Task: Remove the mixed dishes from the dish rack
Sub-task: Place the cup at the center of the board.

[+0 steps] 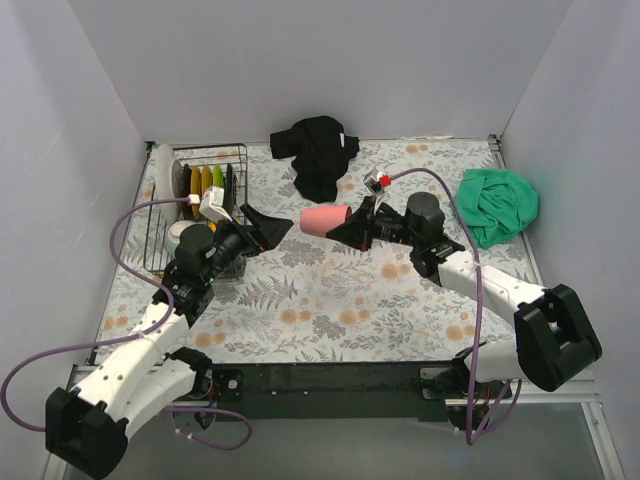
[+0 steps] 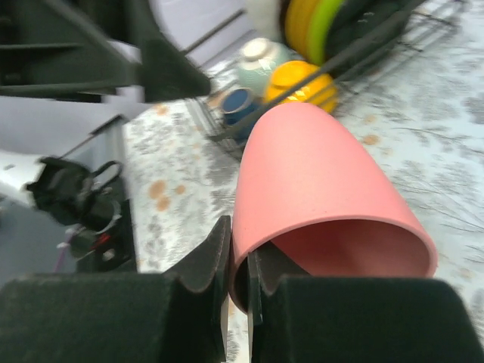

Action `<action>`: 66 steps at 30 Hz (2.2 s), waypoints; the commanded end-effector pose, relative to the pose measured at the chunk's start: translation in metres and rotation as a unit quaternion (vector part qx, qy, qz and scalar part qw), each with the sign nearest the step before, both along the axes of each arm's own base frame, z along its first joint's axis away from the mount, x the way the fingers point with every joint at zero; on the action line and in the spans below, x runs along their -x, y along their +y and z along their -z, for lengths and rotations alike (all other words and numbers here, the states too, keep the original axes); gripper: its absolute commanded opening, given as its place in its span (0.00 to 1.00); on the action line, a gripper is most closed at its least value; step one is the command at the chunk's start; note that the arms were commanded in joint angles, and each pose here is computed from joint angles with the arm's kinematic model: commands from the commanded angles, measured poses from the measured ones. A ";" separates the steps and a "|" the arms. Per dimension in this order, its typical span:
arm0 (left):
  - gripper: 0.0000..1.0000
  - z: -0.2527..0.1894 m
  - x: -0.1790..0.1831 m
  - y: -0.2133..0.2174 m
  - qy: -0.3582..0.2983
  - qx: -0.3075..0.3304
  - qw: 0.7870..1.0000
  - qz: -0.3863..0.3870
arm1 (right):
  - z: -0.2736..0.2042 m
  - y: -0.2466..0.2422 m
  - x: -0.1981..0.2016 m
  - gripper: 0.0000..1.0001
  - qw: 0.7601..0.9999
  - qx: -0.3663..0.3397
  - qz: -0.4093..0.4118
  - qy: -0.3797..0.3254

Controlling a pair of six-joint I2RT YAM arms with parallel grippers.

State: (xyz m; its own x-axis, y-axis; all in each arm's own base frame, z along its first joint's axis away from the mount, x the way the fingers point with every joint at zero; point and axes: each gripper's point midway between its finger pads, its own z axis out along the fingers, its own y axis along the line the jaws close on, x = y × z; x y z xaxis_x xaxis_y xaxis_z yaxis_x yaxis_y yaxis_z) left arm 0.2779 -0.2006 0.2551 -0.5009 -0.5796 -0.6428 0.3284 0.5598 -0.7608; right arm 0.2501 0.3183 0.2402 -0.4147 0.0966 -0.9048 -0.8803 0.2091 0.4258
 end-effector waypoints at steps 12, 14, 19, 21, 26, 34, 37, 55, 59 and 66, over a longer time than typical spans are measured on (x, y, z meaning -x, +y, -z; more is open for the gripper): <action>0.98 0.012 0.010 0.112 -0.025 -0.247 0.948 -0.201 | 0.058 -0.134 -0.121 0.01 0.813 0.517 0.269 0.010; 0.98 0.016 0.010 0.116 -0.016 -0.257 0.944 -0.207 | 0.073 -0.152 -0.134 0.01 0.785 0.554 0.277 0.028; 0.98 0.015 0.014 0.116 -0.021 -0.253 0.946 -0.204 | 0.100 -0.184 -0.161 0.01 0.732 0.608 0.299 0.073; 0.98 0.013 0.015 0.117 -0.025 -0.251 0.945 -0.207 | 0.108 -0.195 -0.169 0.01 0.726 0.611 0.302 0.090; 0.98 0.013 0.017 0.116 -0.026 -0.248 0.946 -0.205 | 0.122 -0.215 -0.192 0.01 0.724 0.604 0.311 0.119; 0.98 0.014 0.019 0.112 -0.028 -0.248 0.949 -0.195 | 0.141 -0.233 -0.204 0.01 0.728 0.599 0.296 0.154; 0.98 0.015 0.019 0.112 -0.025 -0.248 0.949 -0.194 | 0.146 -0.231 -0.205 0.01 0.736 0.590 0.289 0.162; 0.98 0.019 0.018 0.109 -0.021 -0.249 0.950 -0.187 | 0.117 -0.233 -0.214 0.62 0.755 0.554 0.313 0.161; 0.98 0.021 0.018 0.109 -0.018 -0.251 0.949 -0.187 | 0.096 -0.230 -0.212 0.71 0.763 0.536 0.326 0.152; 0.98 0.029 0.014 0.111 0.001 -0.259 0.946 -0.194 | 0.035 -0.221 -0.196 0.83 0.779 0.488 0.376 0.114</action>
